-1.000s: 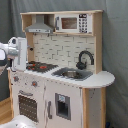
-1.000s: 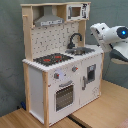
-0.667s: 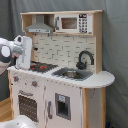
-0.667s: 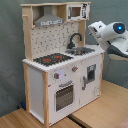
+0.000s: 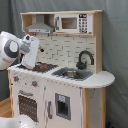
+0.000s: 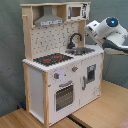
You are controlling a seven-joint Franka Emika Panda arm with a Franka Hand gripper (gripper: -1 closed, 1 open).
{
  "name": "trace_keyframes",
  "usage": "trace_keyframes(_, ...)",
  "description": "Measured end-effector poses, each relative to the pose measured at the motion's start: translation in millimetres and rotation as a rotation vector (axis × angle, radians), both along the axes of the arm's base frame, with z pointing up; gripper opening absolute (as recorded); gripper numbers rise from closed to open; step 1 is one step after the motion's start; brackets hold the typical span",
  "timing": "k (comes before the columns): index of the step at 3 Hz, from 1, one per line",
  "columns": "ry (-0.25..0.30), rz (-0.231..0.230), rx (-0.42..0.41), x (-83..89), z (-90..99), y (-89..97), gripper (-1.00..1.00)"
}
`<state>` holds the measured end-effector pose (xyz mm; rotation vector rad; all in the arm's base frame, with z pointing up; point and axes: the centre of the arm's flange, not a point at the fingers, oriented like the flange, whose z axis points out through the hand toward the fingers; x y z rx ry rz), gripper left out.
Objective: Play with the kitchen
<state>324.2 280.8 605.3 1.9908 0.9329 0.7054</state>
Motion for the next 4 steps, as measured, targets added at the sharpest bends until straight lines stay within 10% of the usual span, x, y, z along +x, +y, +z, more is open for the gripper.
trace_keyframes(4,0.388,0.064,0.123,84.6,-42.1,-29.6,1.0)
